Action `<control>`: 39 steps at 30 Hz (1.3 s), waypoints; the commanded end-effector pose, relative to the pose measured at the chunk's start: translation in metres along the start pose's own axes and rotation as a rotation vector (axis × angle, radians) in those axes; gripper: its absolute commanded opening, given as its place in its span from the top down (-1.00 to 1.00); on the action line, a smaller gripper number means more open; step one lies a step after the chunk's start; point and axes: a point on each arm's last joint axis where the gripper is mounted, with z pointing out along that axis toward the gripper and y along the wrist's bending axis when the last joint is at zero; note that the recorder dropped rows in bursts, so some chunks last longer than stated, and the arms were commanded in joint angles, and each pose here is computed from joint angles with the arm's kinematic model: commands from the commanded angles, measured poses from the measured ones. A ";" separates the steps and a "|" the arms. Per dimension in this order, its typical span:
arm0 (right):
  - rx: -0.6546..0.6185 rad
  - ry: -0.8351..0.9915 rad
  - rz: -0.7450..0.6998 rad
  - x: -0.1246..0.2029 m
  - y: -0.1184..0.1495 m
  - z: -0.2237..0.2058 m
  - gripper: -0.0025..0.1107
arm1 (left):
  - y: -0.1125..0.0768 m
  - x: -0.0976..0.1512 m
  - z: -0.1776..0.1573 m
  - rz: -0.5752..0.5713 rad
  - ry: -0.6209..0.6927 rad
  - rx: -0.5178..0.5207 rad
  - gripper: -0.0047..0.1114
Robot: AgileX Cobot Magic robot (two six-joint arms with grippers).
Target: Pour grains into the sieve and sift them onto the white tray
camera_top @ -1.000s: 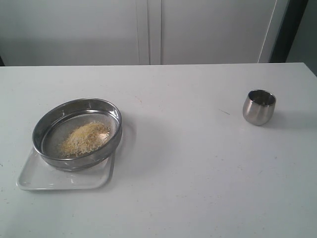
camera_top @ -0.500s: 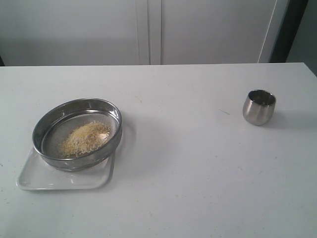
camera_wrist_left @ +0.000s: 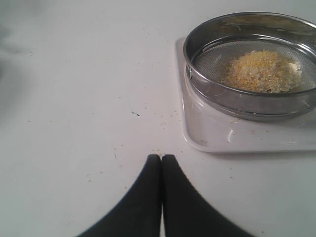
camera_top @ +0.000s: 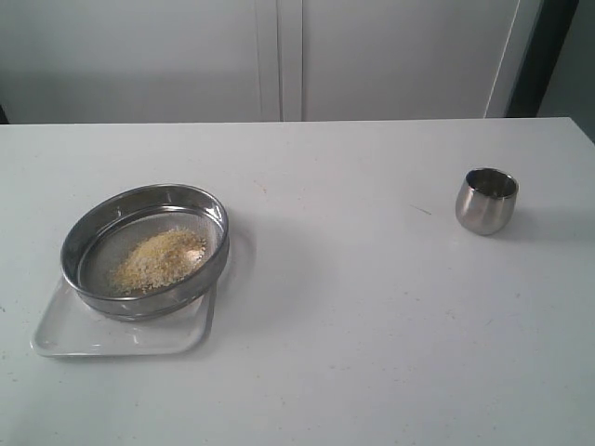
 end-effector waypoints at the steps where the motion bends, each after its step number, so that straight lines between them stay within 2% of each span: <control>1: -0.003 -0.006 -0.003 0.001 0.000 -0.001 0.96 | 0.000 0.001 0.000 -0.007 -0.001 0.003 0.92; 25: -0.003 -0.006 -0.003 0.001 0.000 -0.001 0.96 | 0.000 0.000 0.000 -0.007 -0.015 0.001 0.92; 32: -0.003 -0.006 -0.003 0.001 0.000 -0.001 0.96 | 0.002 -0.015 -0.001 -0.007 -0.176 -0.016 0.92; 39: -0.003 -0.006 -0.003 0.001 0.000 -0.001 0.96 | 0.003 -0.024 -0.003 -0.009 -0.282 -0.027 0.92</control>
